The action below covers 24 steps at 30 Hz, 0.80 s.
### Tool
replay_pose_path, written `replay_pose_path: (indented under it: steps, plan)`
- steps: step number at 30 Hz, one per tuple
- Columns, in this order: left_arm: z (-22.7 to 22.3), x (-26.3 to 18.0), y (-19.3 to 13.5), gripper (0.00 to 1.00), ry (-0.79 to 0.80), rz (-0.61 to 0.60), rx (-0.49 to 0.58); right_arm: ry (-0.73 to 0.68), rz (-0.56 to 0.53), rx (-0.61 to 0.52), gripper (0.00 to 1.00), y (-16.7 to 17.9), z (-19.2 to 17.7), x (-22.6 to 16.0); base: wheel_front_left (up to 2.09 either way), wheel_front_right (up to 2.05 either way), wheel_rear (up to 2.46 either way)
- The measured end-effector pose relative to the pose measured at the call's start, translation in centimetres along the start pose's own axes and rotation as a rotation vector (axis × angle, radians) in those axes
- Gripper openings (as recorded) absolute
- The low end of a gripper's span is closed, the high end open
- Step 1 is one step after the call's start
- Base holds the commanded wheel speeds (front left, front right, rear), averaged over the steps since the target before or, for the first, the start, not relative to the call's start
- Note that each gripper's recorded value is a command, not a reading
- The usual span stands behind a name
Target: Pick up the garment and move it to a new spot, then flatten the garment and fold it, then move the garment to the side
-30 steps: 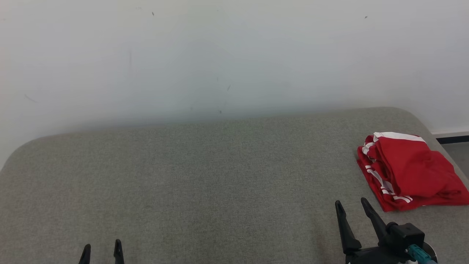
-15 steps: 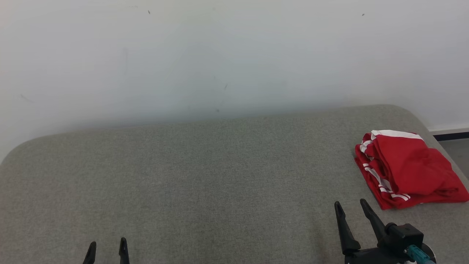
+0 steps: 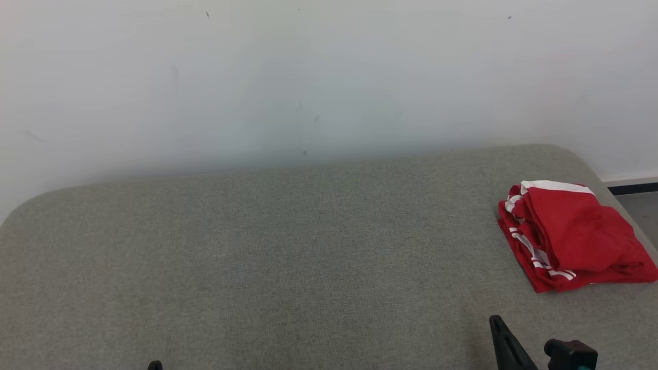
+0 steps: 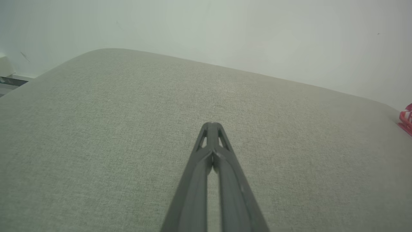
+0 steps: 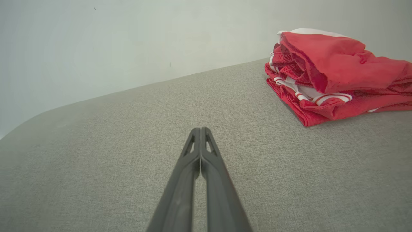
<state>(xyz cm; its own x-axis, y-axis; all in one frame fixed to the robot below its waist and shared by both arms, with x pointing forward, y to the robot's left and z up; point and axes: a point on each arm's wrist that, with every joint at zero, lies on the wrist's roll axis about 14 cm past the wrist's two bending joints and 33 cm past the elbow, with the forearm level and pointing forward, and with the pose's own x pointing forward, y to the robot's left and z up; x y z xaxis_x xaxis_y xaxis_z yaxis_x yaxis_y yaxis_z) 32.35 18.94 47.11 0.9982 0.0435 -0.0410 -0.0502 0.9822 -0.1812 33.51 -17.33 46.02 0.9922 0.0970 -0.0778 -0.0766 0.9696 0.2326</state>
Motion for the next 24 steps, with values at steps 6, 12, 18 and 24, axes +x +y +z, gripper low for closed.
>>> replay_pose_path:
  steps: [6, 12, 18, 24]
  plan:
    - [0.0, 0.3, 0.3, 0.0, 0.012, 0.018, -0.116, -0.008, -0.029, 0.112, 0.0, -0.5, 0.4, 0.3, 0.0, 0.0, 0.0]
    - [0.1, 0.8, 0.3, 0.0, 0.02, 0.029, -0.222, -0.016, -0.052, 0.214, 0.0, -0.9, 0.9, 0.6, 0.0, 0.0, 0.0]
    - [0.4, 1.3, 0.4, 0.0, 0.024, 0.037, -0.328, -0.024, -0.069, 0.314, 0.0, -1.2, 1.2, 0.9, 0.0, 0.0, 0.0]
    - [0.5, 1.8, 0.4, 0.0, 0.027, 0.04, -0.419, -0.029, -0.081, 0.404, 0.0, -1.4, 1.5, 1.1, 0.0, 0.0, 0.0]
